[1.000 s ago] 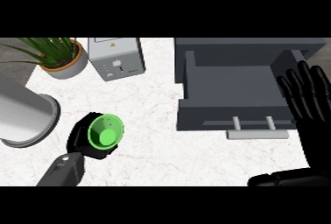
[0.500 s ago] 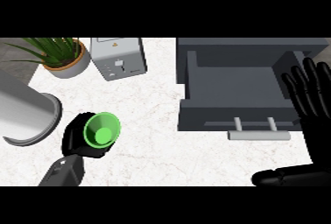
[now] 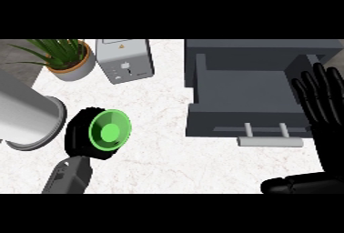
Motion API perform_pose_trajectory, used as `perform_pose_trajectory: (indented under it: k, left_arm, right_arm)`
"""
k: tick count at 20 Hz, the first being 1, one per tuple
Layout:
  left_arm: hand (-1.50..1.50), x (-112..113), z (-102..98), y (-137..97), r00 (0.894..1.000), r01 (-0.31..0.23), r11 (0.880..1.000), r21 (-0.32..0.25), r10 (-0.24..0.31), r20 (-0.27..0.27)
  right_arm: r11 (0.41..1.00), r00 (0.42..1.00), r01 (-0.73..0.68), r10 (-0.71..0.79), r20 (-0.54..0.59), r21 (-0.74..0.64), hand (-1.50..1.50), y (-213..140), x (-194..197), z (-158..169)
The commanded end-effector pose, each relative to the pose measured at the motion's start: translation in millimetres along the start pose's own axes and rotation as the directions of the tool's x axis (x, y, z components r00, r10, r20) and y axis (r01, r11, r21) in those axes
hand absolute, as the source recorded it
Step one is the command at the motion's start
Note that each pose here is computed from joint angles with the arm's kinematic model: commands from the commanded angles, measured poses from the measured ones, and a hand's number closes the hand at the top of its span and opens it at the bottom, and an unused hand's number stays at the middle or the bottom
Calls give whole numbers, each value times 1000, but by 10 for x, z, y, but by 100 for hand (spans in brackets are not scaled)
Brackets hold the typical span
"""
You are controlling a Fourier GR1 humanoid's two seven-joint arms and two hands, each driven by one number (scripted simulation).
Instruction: Pick up the cup, place it into the drawer and close the drawer
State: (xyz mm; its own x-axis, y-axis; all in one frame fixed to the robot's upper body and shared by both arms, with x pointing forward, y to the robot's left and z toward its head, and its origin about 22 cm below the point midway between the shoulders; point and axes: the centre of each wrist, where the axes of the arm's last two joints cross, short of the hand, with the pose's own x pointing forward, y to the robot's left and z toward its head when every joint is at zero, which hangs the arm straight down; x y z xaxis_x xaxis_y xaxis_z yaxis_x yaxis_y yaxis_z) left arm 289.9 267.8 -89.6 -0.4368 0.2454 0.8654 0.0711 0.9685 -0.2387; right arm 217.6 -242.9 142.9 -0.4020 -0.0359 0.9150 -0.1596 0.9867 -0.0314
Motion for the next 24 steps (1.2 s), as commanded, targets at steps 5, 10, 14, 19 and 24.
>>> perform_pose_trajectory:
  k: [5, 10, 14, 19, 24]
  left_arm:
    - [150, 593, -465, -523, 996, -61, 988, -143, 70, 60]
    - [150, 893, -861, -874, 995, -88, 984, -152, 96, 42]
    - [150, 1110, -1000, -1270, 994, -75, 984, -160, 86, 62]
    - [150, 1212, -1469, -1452, 996, -38, 985, -166, 51, 72]
    - [150, 1453, -1610, -1927, 996, -12, 984, -180, 28, 87]
  right_arm:
    - [1000, 1000, 8, -8, -1, -17, -150, -19, 0, -83]
    - [1000, 1000, -9, 9, -6, 8, -150, -62, -44, 19]
    - [1000, 1000, -4, 4, 10, 2, -150, -69, 11, 105]
    - [1000, 1000, -18, 18, 4, -16, -150, 16, -71, -32]
    - [1000, 1000, -4, 4, 12, -9, -150, -225, 25, -189]
